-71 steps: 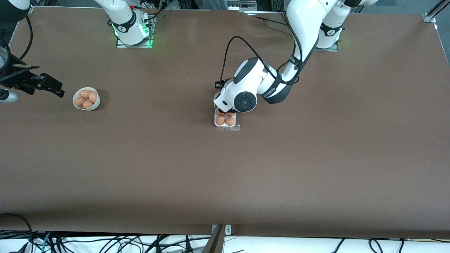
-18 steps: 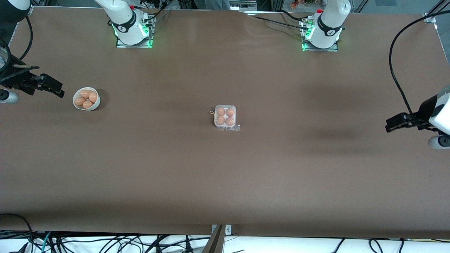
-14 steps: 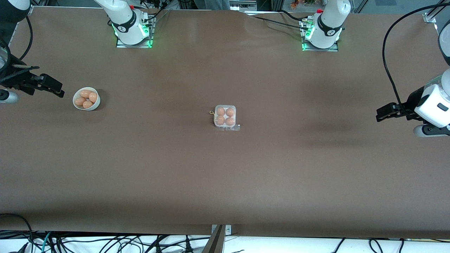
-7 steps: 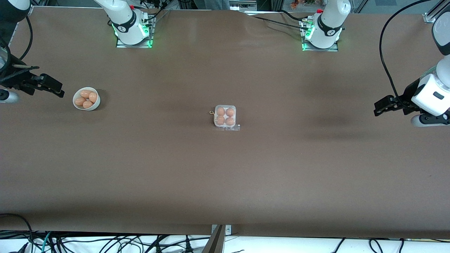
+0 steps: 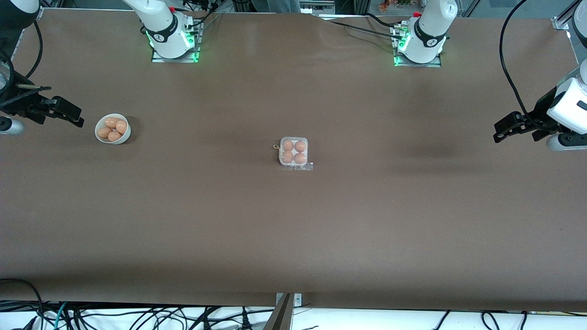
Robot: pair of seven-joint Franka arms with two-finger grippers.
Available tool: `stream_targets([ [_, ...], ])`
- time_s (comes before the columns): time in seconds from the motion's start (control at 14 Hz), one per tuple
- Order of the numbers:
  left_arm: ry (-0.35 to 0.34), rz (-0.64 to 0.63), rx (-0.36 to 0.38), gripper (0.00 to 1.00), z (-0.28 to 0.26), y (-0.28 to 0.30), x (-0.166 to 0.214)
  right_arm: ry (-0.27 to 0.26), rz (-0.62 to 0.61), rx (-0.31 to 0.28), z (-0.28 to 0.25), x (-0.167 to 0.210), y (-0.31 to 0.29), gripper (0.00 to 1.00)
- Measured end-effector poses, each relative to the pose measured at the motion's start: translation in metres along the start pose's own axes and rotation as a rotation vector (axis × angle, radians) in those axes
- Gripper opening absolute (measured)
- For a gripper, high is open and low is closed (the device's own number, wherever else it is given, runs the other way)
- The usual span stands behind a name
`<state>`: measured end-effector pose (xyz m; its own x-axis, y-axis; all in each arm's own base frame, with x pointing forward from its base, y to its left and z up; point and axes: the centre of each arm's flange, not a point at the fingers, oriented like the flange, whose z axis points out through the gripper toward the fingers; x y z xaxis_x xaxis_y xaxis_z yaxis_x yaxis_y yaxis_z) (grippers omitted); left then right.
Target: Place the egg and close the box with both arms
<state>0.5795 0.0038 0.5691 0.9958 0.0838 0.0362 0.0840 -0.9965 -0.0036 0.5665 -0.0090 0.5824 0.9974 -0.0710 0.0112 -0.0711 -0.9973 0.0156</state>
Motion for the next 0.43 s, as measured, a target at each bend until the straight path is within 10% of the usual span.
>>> stream_targets([
  [0.43,-0.005,0.000,0.000,1.00,0.0022,0.0000,-0.0005,0.000,0.000,0.000,0.0001,0.0000,0.0000,1.00],
])
